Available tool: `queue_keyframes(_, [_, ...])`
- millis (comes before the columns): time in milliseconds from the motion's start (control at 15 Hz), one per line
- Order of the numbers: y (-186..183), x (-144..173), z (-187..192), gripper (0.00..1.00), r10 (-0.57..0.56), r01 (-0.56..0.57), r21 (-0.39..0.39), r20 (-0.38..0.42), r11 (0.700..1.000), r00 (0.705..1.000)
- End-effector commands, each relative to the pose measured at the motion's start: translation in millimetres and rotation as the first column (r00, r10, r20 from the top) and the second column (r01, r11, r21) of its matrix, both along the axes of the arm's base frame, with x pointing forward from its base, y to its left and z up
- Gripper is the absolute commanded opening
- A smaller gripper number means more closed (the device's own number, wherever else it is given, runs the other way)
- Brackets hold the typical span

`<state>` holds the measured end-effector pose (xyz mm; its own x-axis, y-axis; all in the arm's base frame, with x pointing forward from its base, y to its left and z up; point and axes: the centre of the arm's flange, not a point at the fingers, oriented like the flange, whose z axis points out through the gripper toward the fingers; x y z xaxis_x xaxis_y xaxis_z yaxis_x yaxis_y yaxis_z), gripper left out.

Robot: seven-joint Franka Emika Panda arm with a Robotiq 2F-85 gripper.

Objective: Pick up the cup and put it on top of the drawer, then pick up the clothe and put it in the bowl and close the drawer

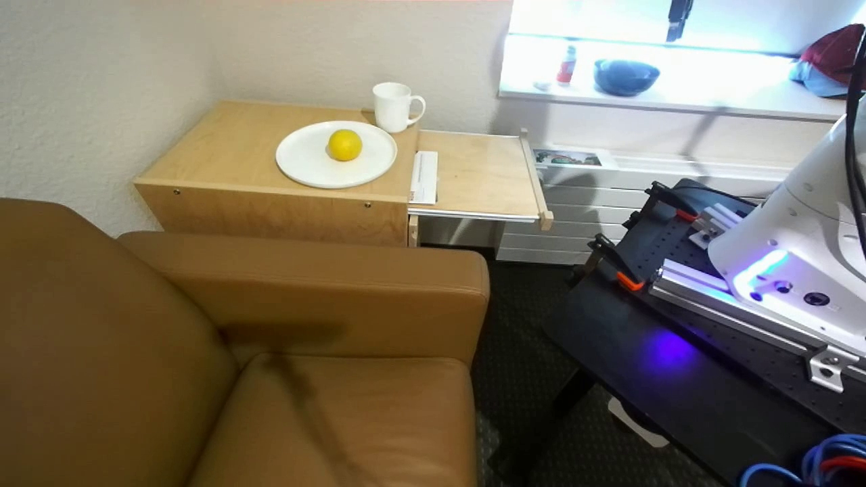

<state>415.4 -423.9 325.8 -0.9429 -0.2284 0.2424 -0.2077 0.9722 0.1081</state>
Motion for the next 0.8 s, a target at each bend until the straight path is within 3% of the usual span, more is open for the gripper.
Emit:
queue_keyframes(0, [-2,-2,10,1.0,0.03,-0.03,-0.001,0.014,1.0,0.999])
queue_keyframes(133, [-5,-6,23,1.0,0.051,-0.051,-0.001,0.041,0.999,0.998])
queue_keyframes(333, [22,12,-23,1.0,0.107,-0.107,-0.005,-0.045,0.994,0.993])
queue_keyframes(600, [91,12,-96,1.0,0.271,-0.27,0.029,-0.122,0.963,0.955])
queue_keyframes(733, [122,7,-133,1.0,0.202,-0.206,-0.008,-0.146,0.979,0.968])
